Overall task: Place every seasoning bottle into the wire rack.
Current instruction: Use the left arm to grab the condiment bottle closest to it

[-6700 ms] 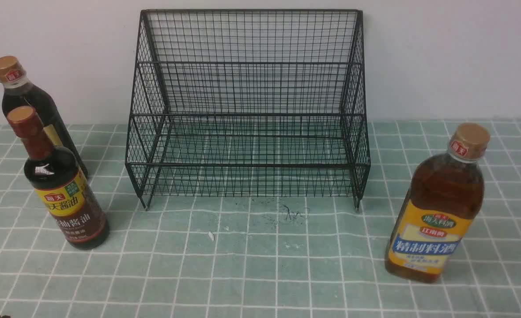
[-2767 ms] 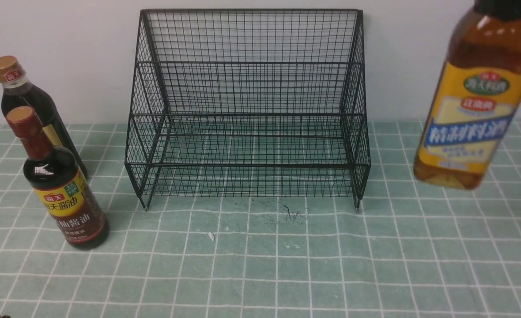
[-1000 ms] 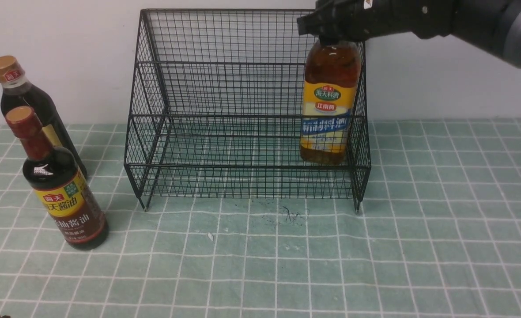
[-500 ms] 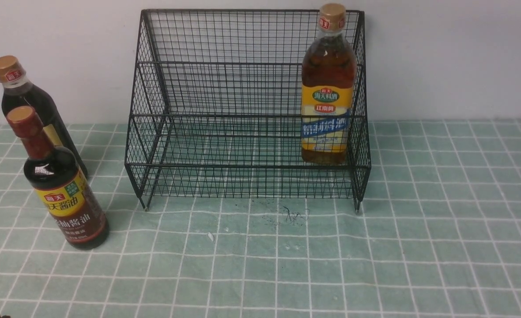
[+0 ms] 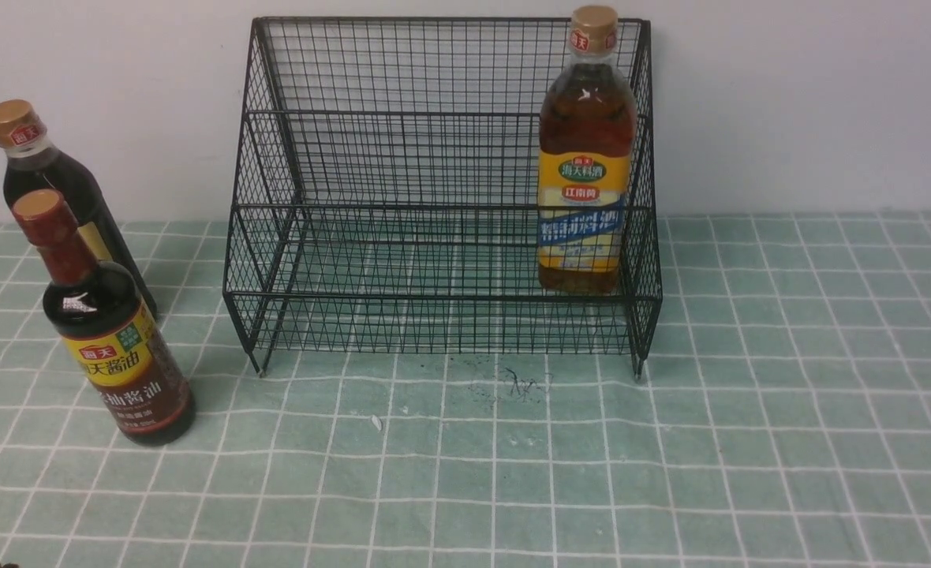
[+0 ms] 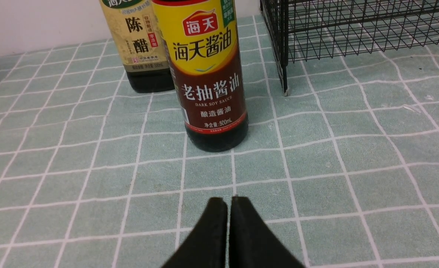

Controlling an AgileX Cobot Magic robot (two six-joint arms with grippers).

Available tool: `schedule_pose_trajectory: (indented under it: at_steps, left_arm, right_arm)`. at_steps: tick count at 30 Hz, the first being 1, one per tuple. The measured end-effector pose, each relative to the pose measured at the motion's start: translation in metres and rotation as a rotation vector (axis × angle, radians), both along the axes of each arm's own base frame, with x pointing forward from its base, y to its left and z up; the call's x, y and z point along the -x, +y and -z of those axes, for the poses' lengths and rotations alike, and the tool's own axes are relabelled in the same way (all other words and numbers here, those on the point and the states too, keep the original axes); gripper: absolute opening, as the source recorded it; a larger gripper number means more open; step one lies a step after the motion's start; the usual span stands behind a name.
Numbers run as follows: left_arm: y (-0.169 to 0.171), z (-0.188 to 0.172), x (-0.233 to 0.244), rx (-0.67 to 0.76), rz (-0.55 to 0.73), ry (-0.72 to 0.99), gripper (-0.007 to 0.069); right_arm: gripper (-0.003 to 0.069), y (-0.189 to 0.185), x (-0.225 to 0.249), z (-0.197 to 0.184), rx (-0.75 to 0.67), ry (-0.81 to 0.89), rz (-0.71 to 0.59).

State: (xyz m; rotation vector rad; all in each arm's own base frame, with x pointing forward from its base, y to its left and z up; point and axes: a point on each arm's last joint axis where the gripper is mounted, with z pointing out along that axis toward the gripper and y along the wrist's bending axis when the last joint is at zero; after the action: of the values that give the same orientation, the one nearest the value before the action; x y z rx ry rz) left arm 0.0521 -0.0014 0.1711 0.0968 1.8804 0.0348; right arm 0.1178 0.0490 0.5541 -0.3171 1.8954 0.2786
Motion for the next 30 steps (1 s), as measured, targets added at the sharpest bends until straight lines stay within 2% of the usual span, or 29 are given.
schedule_pose_trajectory:
  at_steps: [4,6,10,16,18,27,30]
  left_arm:
    - [0.000,0.000,0.000,0.000,0.000,0.000,-0.0006]
    - [0.000,0.000,0.000,0.000,0.000,0.000,-0.0006]
    - [0.000,0.000,0.000,0.000,0.000,0.000,-0.0006]
    - [0.000,0.000,0.000,0.000,0.000,0.000,-0.0006]
    - [0.000,0.000,0.000,0.000,0.000,0.000,-0.0006]
    - [0.000,0.000,0.000,0.000,0.000,0.000,-0.0006]
    - [0.000,0.000,0.000,0.000,0.000,0.000,-0.0006]
  right_arm:
    - [-0.0013,-0.011,0.033,0.020,-0.068,0.016,-0.024]
    - [-0.0012,-0.018,0.054,0.043,-0.148,-0.027,-0.046]
    - [-0.0015,-0.016,0.060,0.080,-0.246,-0.069,-0.082]
    - [-0.0015,-0.005,0.060,0.144,-0.440,-0.006,-0.142]
    - [-0.0015,-0.004,0.059,0.151,-0.444,-0.007,-0.144]
    - [-0.0015,-0.004,0.048,0.167,-0.230,-0.202,-0.168]
    - [-0.0015,-0.008,0.047,0.177,-0.203,-0.270,-0.126]
